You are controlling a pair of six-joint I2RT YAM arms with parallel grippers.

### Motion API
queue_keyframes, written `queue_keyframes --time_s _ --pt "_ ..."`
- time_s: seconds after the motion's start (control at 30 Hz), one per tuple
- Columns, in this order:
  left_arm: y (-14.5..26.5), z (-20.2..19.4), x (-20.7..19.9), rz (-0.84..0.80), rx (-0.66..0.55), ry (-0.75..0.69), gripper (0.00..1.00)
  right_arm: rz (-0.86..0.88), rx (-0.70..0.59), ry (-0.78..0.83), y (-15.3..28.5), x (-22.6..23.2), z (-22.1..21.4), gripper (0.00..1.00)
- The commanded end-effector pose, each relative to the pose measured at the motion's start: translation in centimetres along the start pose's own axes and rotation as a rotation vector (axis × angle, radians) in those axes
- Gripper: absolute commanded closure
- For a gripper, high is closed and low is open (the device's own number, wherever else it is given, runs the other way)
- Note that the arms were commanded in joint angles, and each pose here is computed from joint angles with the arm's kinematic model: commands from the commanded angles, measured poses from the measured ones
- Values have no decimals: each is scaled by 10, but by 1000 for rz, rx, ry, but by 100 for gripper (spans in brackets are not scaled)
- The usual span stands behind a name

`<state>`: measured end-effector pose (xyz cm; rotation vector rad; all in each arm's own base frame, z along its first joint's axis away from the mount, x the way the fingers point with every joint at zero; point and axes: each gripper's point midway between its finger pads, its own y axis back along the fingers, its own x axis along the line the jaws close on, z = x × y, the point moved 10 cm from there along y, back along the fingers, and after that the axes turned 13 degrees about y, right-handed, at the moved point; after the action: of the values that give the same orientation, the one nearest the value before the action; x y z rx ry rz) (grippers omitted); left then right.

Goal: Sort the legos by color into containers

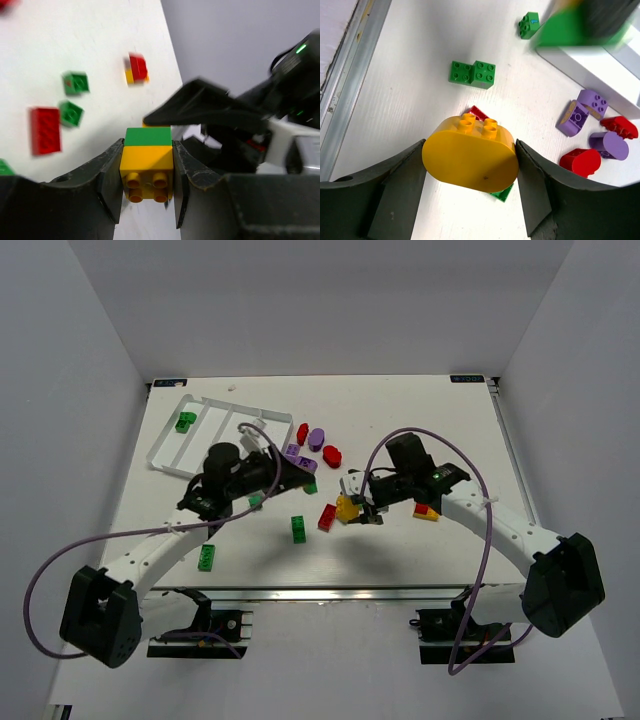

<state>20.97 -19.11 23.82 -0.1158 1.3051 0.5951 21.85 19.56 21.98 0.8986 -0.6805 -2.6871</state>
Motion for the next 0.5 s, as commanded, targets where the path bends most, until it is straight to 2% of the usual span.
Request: queue_keyframes --time_s 0.0,0.2,0.33,0.37,0.43,0.47 --pt "26 16 -7 -42 -69 -26 96 5 -5 1 0 1 -1 100" --pt "38 25 -5 16 -92 -34 96 -14 -5 -8 -3 -6 -3 100" --pt "61 44 -5 245 -248 -71 97 -146 4 -101 -17 -35 -3 100" --pt "73 51 4 383 -334 -36 97 -167 26 -117 -32 -45 -7 100" --pt "92 65 -11 479 -466 -54 97 -215 14 -152 -42 -75 5 100" --pt "105 70 -7 590 -539 -32 97 -215 34 -268 -59 -81 -5 100"
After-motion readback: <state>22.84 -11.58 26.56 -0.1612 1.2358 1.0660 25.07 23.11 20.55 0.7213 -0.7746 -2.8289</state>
